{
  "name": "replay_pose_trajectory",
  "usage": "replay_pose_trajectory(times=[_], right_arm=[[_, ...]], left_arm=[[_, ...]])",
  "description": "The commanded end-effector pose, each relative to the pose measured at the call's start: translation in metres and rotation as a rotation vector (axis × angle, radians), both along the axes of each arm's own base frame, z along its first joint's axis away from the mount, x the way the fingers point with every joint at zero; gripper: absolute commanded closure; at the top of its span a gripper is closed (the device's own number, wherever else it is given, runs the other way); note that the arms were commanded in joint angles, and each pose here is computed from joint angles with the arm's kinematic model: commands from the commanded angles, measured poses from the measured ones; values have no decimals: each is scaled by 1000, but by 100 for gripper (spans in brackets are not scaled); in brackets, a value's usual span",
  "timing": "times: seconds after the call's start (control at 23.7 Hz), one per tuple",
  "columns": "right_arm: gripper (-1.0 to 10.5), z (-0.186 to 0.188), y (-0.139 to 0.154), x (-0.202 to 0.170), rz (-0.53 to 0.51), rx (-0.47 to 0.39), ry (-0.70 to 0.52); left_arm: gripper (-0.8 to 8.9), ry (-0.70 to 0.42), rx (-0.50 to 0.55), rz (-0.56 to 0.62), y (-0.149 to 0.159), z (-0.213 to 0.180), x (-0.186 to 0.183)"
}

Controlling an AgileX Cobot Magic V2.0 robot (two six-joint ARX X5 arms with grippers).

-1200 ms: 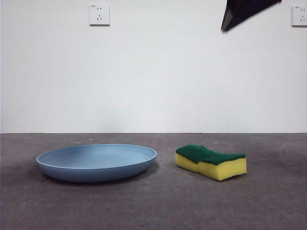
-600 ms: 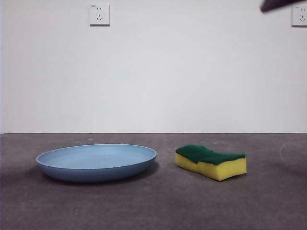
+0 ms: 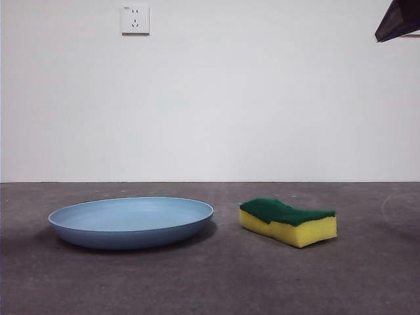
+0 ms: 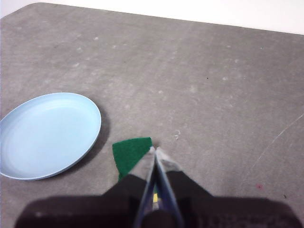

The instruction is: Pick up the plate,pick up the cloth,clean the plate with the cloth

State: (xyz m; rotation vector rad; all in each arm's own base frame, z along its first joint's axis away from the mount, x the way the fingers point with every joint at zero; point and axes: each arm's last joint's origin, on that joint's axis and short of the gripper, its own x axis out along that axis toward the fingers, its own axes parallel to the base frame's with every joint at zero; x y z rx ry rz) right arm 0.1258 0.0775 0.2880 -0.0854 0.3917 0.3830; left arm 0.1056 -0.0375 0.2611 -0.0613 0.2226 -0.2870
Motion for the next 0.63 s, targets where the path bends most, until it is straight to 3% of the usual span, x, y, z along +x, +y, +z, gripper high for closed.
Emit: replay_pose_trajectory(times=[0.04,0.42,0.51,0.63], right_arm=[[946,-1,0,0,-2,-2,-2],[946,-1,0,0,-2,-2,-2],[946,-1,0,0,-2,-2,-2],[946,-1,0,0,-1,-2,-1]], left_arm=[[815,15,2,-2,0,-2,0],[815,47,18,-3,0,-5,-1],[815,30,75,28,3,-5,-3],[815,-14,61,67,8,-2,-6]])
